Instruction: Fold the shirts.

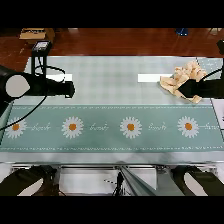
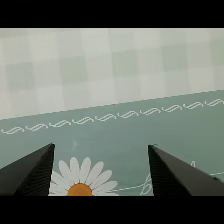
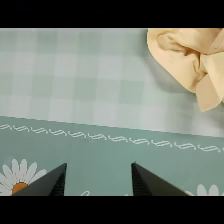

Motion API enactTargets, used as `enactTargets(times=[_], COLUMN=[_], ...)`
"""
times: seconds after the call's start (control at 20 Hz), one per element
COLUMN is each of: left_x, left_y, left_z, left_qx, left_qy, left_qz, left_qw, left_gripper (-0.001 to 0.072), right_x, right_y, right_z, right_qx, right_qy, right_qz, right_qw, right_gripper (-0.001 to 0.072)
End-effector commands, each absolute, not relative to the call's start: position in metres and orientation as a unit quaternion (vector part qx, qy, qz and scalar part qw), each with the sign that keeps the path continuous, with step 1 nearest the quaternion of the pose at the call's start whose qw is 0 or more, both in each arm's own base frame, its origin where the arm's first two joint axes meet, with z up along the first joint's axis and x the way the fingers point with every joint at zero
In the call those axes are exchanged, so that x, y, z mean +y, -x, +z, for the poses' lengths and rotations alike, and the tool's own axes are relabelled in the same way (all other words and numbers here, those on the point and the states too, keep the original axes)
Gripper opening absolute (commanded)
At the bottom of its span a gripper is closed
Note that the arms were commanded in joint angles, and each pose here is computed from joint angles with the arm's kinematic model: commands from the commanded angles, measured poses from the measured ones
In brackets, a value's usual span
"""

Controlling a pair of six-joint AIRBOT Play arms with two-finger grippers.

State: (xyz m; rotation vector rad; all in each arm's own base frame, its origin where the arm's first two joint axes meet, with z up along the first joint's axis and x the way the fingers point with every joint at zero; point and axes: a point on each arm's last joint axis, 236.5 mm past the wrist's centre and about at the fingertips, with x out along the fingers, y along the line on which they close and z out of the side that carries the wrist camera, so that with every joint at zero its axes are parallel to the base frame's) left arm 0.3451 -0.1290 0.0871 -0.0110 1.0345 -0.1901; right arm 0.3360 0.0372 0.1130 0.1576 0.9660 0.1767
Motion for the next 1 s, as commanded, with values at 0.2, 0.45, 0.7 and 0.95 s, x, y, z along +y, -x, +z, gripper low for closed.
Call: enactTargets(times=[0.2,0.45,0.7,0.95], left_x=[-0.132,-0.135,-0.138,-0.14], left_y=[-0.346,-0.35,-0.357,-0.38], left_z=[0.088,0.087,0.09,0.103], left_qx=[0.492,0.486,0.471,0.423], left_qy=[0.006,0.007,-0.004,-0.002], left_qz=[-0.097,-0.1,-0.111,-0.113], left_qw=[0.865,0.868,0.875,0.899], left_gripper=[0.0695,0.0695,0.0697,0.0696], right_x=[0.035,-0.017,-0.134,-0.185], right_y=[-0.35,-0.403,-0.432,-0.427], right_z=[0.123,0.162,0.116,0.028], right_qx=[0.432,0.304,0.287,0.357], right_qy=[-0.077,-0.051,-0.139,-0.21], right_qz=[0.079,-0.016,-0.201,-0.259], right_qw=[0.895,0.951,0.926,0.872], right_gripper=[0.0476,0.0475,0.0475,0.0475])
